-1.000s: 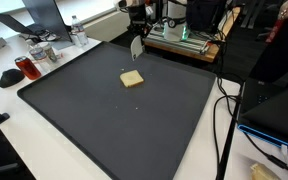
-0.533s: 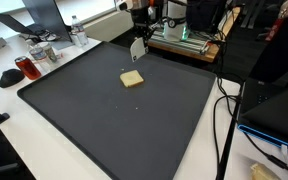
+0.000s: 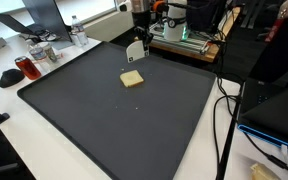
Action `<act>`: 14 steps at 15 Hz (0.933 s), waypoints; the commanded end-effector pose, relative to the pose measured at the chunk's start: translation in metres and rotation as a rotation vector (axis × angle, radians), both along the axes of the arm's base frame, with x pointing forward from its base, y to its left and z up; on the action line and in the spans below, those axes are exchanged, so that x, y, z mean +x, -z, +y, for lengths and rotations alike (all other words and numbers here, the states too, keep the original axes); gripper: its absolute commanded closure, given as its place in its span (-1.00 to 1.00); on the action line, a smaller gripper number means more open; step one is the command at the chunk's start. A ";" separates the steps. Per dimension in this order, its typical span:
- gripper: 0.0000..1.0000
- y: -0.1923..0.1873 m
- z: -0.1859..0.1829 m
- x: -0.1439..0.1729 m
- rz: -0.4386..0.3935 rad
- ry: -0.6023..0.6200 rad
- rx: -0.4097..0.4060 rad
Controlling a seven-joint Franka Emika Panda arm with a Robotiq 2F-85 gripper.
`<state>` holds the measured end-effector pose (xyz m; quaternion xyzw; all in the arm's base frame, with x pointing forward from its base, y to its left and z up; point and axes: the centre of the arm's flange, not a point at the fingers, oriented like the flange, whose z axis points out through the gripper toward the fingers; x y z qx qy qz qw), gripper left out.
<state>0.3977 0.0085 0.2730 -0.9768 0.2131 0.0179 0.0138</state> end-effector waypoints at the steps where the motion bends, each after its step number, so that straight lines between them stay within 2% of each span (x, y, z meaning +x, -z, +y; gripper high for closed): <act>1: 0.98 0.010 0.012 0.025 0.010 0.080 -0.048; 8: 0.98 0.029 0.018 0.060 0.049 0.093 -0.091; 14: 0.98 0.050 0.003 0.072 0.079 0.103 -0.110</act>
